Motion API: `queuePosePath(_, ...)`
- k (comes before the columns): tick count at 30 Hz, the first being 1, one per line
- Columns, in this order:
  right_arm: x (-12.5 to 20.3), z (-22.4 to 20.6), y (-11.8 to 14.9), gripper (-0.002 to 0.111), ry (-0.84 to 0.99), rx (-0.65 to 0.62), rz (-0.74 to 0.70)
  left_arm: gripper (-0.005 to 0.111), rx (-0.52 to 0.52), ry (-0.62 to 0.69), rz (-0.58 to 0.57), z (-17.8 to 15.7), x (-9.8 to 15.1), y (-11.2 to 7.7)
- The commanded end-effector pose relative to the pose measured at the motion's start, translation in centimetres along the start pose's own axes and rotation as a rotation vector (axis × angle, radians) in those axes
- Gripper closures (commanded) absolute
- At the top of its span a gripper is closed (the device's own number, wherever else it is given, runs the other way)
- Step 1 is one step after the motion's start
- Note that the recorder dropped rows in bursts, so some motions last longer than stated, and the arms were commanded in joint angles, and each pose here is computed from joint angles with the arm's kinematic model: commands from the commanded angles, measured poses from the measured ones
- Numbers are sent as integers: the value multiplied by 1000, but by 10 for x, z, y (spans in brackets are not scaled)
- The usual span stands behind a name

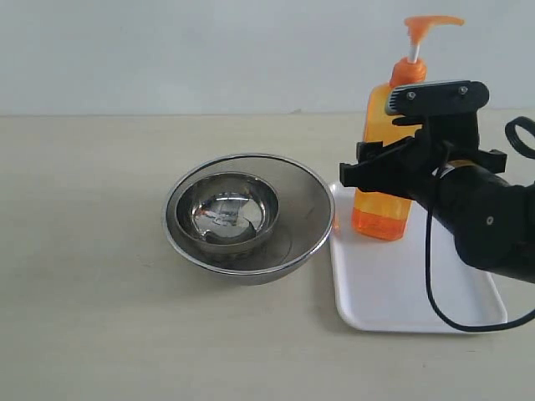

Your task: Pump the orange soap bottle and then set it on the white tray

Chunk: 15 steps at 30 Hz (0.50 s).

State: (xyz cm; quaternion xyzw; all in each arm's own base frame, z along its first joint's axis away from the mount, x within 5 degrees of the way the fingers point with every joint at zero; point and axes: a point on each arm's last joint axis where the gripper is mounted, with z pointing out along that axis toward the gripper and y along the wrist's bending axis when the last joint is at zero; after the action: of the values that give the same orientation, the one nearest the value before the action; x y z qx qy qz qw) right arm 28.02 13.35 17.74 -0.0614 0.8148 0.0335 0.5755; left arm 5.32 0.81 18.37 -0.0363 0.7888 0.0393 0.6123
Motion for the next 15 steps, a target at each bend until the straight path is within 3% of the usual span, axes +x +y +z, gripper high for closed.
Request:
queuePosePath(1,5,-1,1,83,54,-15,-25,102,-1,-1,-1,0,1,0)
queuePosePath(4,6,-1,1,84,60,-19,-38,102,-1,-1,-1,0,1,0)
queuePosePath(8,3,-3,2,107,60,-29,-69,102,-1,-1,-1,0,1,0)
queuePosePath(15,-15,-14,-1,108,5,-37,-59,102,-1,-1,-1,0,1,0)
